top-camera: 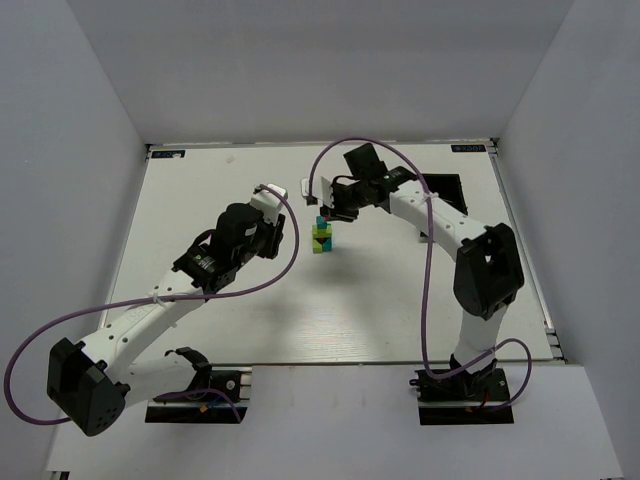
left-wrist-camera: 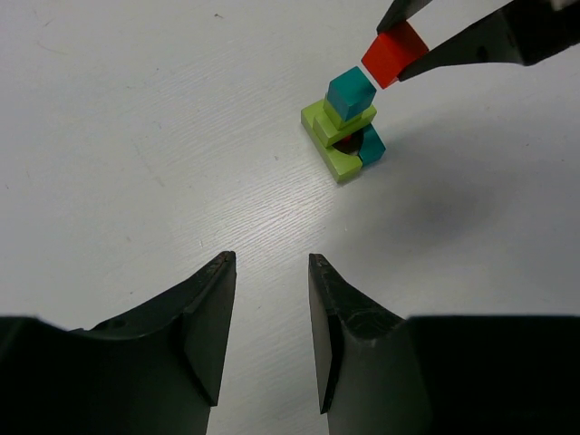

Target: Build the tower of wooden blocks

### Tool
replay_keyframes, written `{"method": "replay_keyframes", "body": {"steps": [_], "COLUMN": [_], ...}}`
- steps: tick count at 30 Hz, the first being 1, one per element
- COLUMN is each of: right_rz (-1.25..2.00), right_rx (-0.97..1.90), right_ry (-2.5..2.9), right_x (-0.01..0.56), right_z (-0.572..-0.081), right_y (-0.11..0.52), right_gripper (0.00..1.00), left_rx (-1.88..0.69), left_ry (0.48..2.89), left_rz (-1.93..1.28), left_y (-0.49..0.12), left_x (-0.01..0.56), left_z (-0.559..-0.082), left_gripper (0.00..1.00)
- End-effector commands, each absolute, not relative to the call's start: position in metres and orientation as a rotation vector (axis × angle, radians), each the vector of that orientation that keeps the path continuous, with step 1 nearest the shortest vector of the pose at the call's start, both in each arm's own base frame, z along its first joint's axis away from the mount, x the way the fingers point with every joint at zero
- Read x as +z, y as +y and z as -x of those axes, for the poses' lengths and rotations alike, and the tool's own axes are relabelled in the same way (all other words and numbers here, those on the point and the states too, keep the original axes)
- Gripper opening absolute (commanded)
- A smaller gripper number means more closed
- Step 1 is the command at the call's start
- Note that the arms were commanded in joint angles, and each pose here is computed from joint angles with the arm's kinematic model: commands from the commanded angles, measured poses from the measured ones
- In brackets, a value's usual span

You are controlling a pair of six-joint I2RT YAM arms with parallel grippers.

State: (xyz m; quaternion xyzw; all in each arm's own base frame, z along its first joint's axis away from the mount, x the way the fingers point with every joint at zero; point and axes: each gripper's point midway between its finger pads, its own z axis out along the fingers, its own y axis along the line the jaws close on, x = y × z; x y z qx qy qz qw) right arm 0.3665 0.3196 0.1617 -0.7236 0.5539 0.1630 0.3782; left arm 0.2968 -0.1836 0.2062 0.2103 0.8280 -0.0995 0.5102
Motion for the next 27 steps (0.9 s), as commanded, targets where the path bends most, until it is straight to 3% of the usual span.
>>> {"method": "replay_keyframes", "body": {"steps": [1, 27], "right_rz": [1.852, 1.888], "right_rx": [0.417, 0.387], "right_ry": [1.442, 1.473], "right_x": [0.173, 0.157], "right_z": [-0.37, -0.378], "right_y": [0.327, 0.344], "right_gripper": [0.21, 0.25], "left_rx": [-0.235, -0.235], "left_ry": [1.989, 1.989], "left_rz": [-0.492, -0.492], "left_y": [-0.18, -0.18], "left_x": [0.206, 0.206], "left_z": [-0.297, -0.297], "left_gripper": [0.49, 0.5]}}
